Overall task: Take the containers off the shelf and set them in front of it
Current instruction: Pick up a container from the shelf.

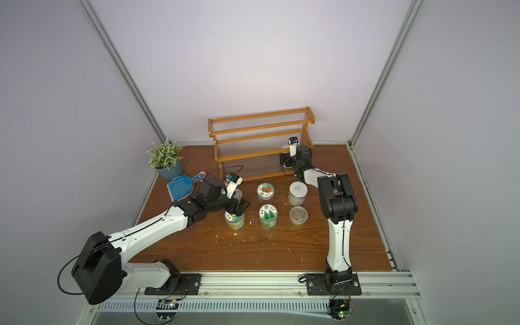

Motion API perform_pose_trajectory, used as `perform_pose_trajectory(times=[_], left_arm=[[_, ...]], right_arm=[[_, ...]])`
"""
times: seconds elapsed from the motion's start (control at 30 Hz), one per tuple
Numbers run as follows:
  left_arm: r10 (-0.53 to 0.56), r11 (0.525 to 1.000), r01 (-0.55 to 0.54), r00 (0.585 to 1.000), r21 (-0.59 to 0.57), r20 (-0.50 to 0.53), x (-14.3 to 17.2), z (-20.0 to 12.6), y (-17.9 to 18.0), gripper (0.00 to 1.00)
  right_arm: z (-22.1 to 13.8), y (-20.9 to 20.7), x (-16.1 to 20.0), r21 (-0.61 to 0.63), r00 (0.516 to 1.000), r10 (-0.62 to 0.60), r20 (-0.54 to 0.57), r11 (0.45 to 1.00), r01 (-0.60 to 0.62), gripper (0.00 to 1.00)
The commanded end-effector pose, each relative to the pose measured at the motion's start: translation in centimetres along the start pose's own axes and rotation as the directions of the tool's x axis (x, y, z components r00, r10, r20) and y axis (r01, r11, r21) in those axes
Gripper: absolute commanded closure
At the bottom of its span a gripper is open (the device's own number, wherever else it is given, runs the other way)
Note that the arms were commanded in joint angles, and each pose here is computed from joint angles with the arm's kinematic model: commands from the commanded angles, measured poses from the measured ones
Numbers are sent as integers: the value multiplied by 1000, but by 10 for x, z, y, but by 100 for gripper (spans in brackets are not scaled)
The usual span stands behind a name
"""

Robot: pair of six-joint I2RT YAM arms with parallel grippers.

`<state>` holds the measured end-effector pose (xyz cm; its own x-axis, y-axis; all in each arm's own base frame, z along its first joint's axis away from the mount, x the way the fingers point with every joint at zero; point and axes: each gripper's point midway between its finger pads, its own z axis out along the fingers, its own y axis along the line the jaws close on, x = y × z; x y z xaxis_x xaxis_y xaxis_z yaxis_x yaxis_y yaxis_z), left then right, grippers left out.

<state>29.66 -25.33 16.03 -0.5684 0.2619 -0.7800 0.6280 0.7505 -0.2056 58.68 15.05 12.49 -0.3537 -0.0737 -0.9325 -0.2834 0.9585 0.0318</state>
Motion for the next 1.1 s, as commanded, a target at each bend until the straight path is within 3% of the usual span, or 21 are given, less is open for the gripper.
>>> perform_pose_trajectory(times=[0.0, 0.23, 0.63, 1.07], left_arm=[[5, 1000, -5, 1000, -21, 4, -7, -2, 5, 0], [7, 1000, -7, 1000, -20, -3, -5, 0, 6, 0], [7, 1000, -7, 1000, -16, 0, -3, -1, 5, 0], [2, 1000, -2, 1000, -14, 2, -1, -5, 5, 0]], right_arm=[[-1, 0, -38, -11, 994, 1, 110, 1000, 0, 2], [-11, 3, -43, -25, 993, -1, 121, 1000, 4, 17], [-60, 23, -56, -104, 987, -30, 159, 994, 47, 25], [-101, 64, -52, -234, 996, -56, 67, 970, 71, 24]])
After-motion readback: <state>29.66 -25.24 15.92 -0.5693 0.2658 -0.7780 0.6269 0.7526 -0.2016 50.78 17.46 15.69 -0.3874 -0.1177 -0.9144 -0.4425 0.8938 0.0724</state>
